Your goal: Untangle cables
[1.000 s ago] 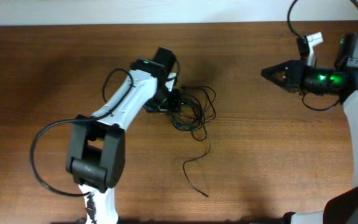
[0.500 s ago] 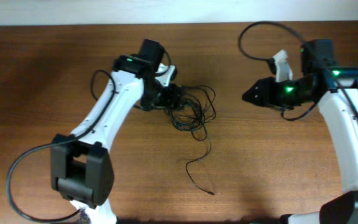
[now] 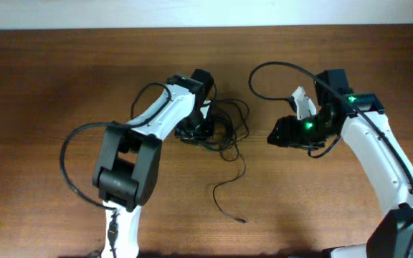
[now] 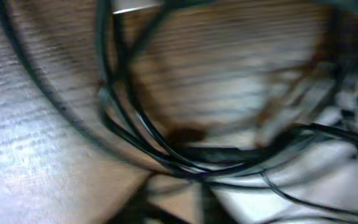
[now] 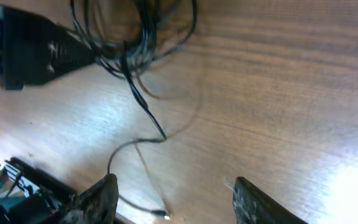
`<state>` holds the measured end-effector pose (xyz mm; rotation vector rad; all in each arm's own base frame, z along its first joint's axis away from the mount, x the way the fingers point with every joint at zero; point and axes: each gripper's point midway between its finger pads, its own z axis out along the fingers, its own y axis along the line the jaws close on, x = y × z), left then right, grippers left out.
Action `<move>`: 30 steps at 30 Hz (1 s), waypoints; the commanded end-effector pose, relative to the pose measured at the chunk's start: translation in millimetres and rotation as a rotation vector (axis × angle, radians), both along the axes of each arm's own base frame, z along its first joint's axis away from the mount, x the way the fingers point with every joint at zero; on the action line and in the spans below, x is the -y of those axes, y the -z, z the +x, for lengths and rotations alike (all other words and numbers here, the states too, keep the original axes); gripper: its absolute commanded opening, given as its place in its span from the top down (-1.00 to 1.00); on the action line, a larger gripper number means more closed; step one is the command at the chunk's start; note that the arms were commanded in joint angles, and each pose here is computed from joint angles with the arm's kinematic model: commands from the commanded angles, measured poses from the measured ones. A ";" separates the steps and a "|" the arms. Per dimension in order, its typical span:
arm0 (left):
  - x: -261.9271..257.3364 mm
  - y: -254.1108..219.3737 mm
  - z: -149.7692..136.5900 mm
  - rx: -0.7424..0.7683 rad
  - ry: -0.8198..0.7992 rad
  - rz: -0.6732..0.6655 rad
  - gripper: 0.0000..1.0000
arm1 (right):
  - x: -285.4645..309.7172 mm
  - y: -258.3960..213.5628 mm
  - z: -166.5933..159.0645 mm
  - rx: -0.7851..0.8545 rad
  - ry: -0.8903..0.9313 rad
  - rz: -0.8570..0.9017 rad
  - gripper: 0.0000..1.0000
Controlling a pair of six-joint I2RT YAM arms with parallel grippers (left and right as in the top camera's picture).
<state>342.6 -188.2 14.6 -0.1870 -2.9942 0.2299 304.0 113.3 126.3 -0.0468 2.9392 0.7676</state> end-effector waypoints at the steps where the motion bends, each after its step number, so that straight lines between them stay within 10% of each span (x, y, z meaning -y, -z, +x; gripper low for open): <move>1: -21.2 14.7 2.3 0.009 0.064 0.099 1.00 | -0.2 19.0 -9.0 -0.052 0.002 -0.005 -0.12; 6: -44.8 9.9 6.5 0.010 0.064 0.169 1.00 | 0.5 26.8 -15.7 -0.075 0.002 -0.007 0.35; 14: -46.6 -62.6 42.9 0.132 0.015 0.127 1.00 | 0.2 26.5 -11.9 -0.074 0.029 -0.004 0.37; 21: -37.4 -98.3 37.6 0.161 0.021 0.113 -0.05 | 0.0 26.3 -9.6 -0.068 0.038 -0.003 0.28; 26: -18.5 -88.7 25.5 0.124 0.054 0.081 0.58 | 0.0 26.3 -9.5 -0.069 0.039 -0.003 0.27; 30: 6.2 -71.6 17.2 0.121 0.041 0.053 0.45 | 0.5 26.5 -8.7 -0.069 0.047 -0.005 0.28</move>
